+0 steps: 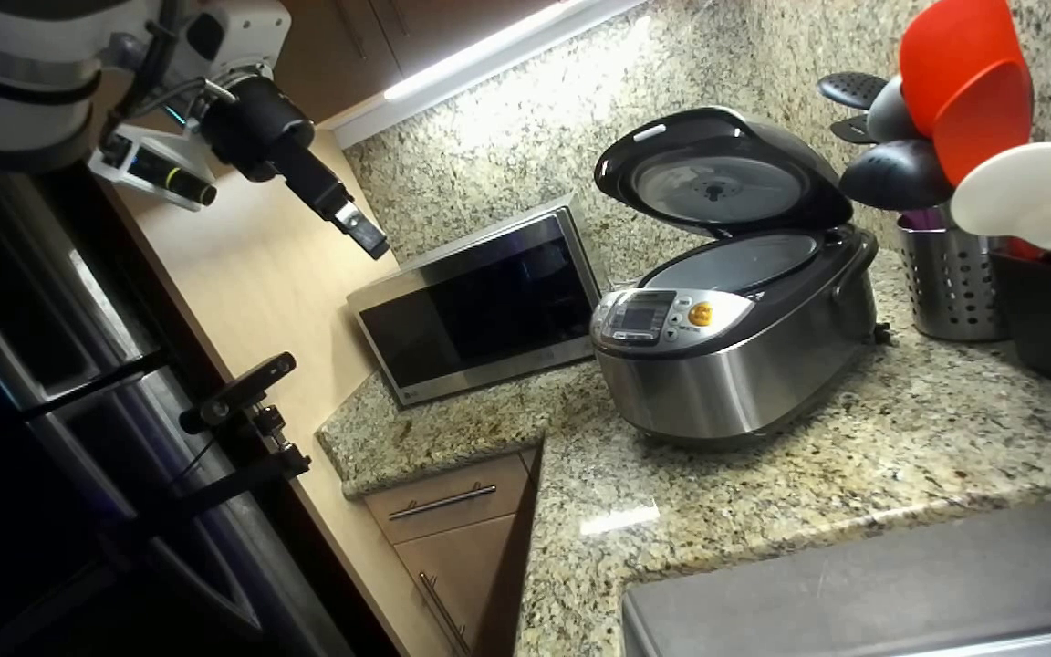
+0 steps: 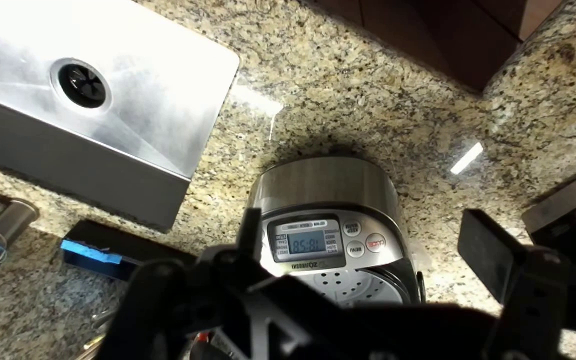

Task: Open the lid of the cooker wider

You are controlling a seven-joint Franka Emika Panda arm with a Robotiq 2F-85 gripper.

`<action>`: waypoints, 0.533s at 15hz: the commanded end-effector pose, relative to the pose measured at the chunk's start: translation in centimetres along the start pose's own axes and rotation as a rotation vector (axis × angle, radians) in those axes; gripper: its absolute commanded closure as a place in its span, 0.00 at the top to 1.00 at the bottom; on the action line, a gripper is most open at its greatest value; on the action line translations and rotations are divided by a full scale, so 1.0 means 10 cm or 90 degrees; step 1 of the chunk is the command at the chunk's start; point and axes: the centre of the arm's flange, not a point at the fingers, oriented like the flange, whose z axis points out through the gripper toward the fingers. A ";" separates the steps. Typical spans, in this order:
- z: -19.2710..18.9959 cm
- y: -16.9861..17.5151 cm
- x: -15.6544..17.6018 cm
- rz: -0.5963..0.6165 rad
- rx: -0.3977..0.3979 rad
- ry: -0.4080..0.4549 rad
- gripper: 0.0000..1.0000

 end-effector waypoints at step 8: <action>0.38 0.00 0.53 0.103 -0.126 0.120 1.00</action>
